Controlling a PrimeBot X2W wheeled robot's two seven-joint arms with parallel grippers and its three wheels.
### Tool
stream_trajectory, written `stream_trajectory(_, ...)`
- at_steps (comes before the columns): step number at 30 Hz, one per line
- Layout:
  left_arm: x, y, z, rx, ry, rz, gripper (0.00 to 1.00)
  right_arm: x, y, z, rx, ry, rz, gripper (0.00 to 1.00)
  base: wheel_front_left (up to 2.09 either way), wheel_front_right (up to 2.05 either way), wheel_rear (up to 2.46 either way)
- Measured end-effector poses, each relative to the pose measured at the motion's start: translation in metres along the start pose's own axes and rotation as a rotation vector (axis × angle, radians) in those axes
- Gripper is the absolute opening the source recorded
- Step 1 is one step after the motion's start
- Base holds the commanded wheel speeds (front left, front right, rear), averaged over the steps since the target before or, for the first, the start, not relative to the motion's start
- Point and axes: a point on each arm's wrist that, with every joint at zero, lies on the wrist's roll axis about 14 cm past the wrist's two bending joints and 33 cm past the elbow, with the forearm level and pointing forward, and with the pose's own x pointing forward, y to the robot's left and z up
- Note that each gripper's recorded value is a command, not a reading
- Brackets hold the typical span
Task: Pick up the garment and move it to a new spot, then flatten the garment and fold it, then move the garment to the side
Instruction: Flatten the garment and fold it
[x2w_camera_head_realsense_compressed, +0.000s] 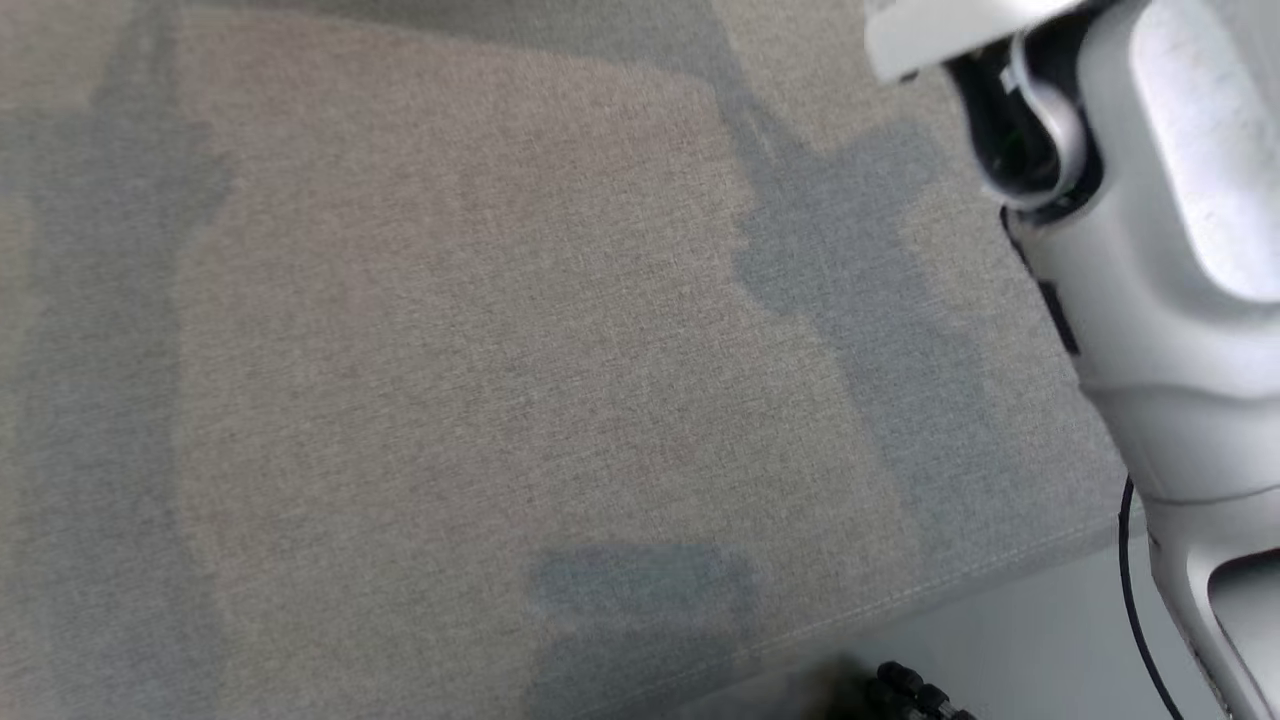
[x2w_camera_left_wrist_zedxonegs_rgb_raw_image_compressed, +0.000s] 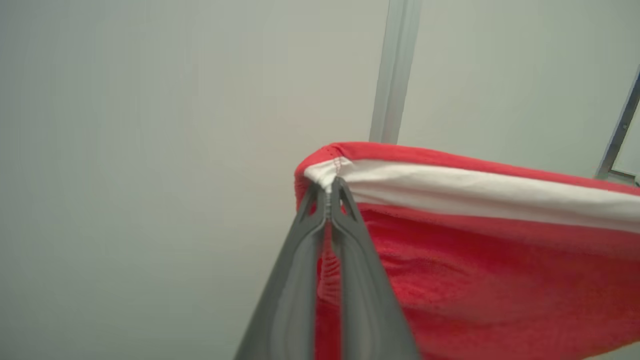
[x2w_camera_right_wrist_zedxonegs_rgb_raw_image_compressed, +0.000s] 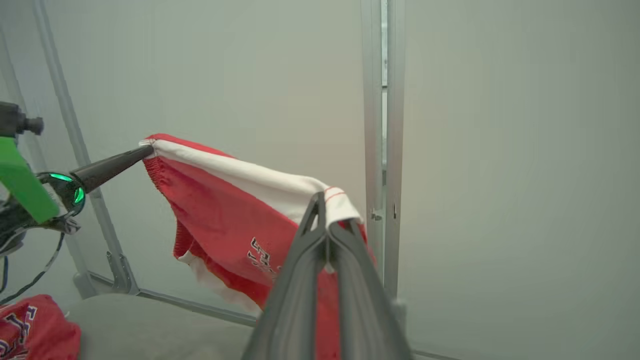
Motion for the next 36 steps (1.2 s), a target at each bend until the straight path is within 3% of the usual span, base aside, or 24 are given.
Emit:
stream_trajectory(2, -0.016, 0.011, -0.082, -0.089, 0.125, 0.035, 0.00, -0.028, 0.000, -0.063, 0.041, 0.136, -0.001, 0.00, 0.00, 0.00, 0.00)
stream_trajectory(4, -0.031, 0.013, -0.127, -0.151, 0.190, 0.061, 0.00, -0.047, -0.002, -0.095, 0.067, 0.209, -0.011, 0.00, 0.00, 0.00, 0.00)
stream_trajectory(9, -0.069, 0.000, -0.185, -0.302, 0.258, 0.077, 0.00, -0.090, -0.005, -0.139, 0.116, 0.317, -0.041, 0.00, 0.00, 0.00, 0.00)
stream_trajectory(15, -0.119, -0.009, -0.194, -0.366, 0.294, 0.070, 0.00, -0.120, -0.006, -0.144, 0.147, 0.336, -0.074, 0.00, 0.00, 0.00, 0.00)
stream_trajectory(23, -0.187, -0.020, -0.173, -0.422, 0.305, 0.105, 0.00, -0.165, 0.000, -0.136, 0.179, 0.365, -0.127, 0.00, 0.00, 0.00, 0.00)
stream_trajectory(32, -0.272, -0.051, -0.156, -0.516, 0.324, 0.244, 0.00, -0.230, 0.014, -0.126, 0.235, 0.434, -0.221, 0.00, 0.00, 0.00, 0.00)
stream_trajectory(36, -0.302, -0.062, -0.147, -0.499, 0.328, 0.280, 0.00, -0.250, 0.025, -0.116, 0.255, 0.442, -0.239, 0.00, 0.00, 0.00, 0.00)
